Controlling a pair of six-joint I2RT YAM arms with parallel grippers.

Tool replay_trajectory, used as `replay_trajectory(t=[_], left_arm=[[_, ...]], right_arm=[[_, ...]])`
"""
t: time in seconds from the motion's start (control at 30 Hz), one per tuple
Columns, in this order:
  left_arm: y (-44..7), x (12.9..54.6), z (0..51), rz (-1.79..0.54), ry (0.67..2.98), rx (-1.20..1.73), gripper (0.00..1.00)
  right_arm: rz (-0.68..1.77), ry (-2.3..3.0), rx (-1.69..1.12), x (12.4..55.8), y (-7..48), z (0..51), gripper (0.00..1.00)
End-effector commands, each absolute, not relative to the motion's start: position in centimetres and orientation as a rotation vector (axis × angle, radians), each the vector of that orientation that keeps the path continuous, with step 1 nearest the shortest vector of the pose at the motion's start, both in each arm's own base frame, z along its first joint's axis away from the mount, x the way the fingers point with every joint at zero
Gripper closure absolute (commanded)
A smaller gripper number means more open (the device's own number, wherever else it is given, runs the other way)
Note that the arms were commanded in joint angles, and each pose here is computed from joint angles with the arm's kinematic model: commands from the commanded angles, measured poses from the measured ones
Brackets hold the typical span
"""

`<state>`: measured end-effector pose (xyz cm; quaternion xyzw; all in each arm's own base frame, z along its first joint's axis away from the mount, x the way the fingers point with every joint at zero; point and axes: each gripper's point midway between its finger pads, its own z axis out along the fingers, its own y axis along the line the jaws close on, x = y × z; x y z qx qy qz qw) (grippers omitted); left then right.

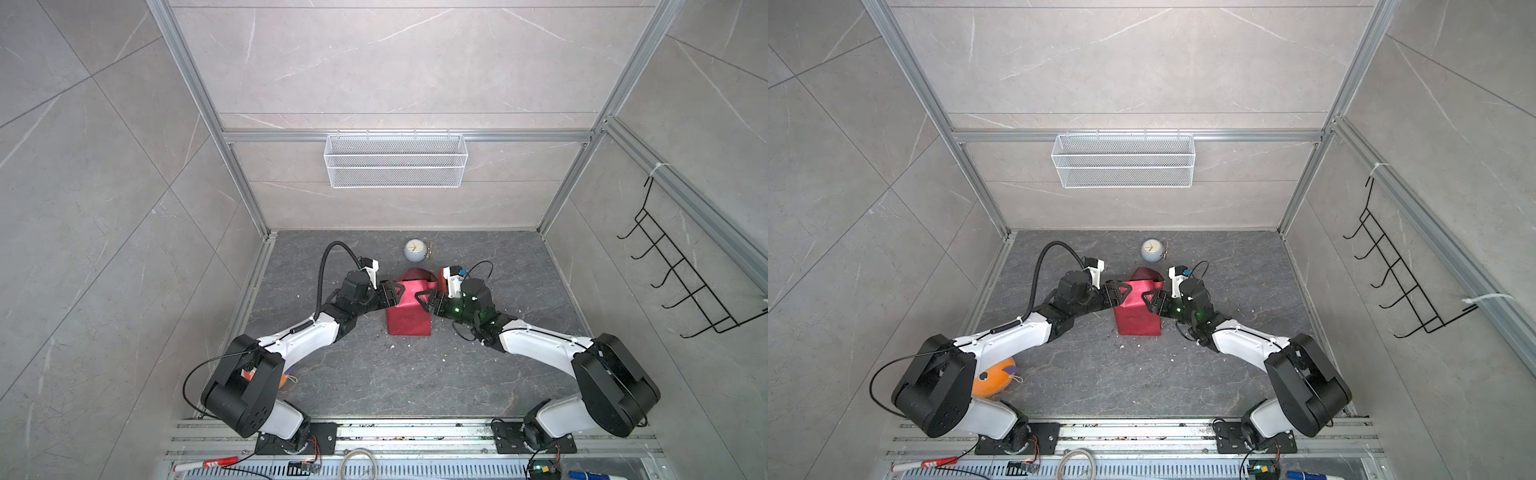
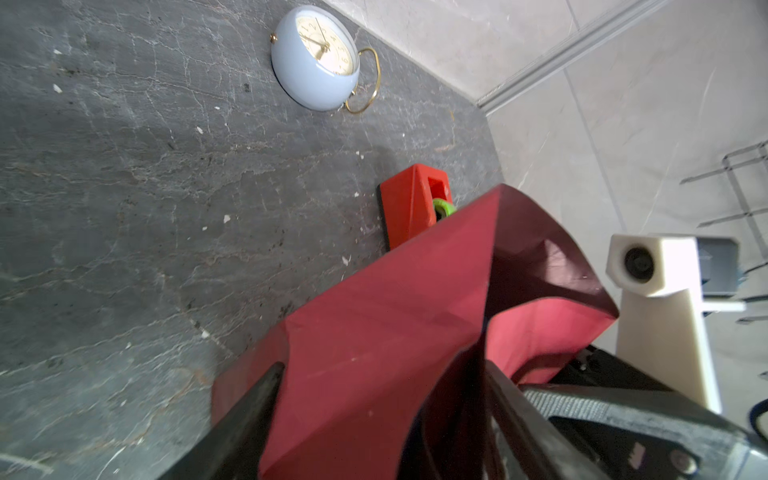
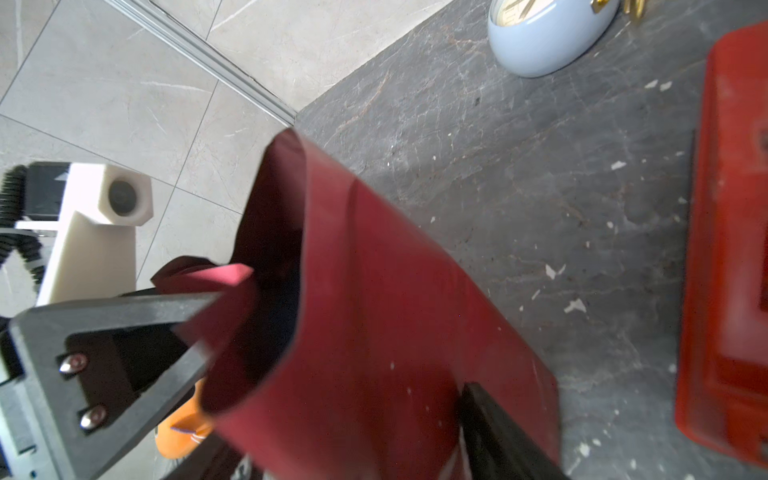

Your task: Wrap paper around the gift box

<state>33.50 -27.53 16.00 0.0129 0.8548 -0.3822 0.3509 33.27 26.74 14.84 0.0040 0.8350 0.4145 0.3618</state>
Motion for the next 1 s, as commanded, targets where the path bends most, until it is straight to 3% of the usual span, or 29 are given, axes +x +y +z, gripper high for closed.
replay_trajectory(t=[0.0, 0.23, 0.4, 0.53, 0.73, 0.97], left_arm=[[-28.7, 31.1, 15.9, -0.975, 2.218, 0.160, 0.34], [-27.9, 31.0, 15.1, -0.914, 2.231, 0.158, 0.37], [-26.2, 31.4, 15.5, -0.818, 2.214, 0.105, 0.26], [-24.6, 31.9, 14.9, -0.709, 2.236, 0.046, 0.24], [-24.3, 32.4, 13.8, -0.636, 2.277, 0.046, 0.30], [-24.6, 32.5, 13.6, -0.652, 2.274, 0.064, 0.34]], right_arm=[[1.125, 2.070, -0.042, 31.8, 27.9, 16.8, 0.28], [0.957, 2.146, 0.035, 32.6, 26.1, 14.9, 0.29], [0.827, 2.221, 0.065, 32.5, 24.5, 12.4, 0.33], [0.786, 2.244, 0.060, 32.3, 24.0, 11.5, 0.36], [0.736, 2.238, 0.002, 32.5, 23.9, 12.7, 0.36], [0.612, 2.229, -0.068, 34.0, 23.7, 14.2, 0.30]])
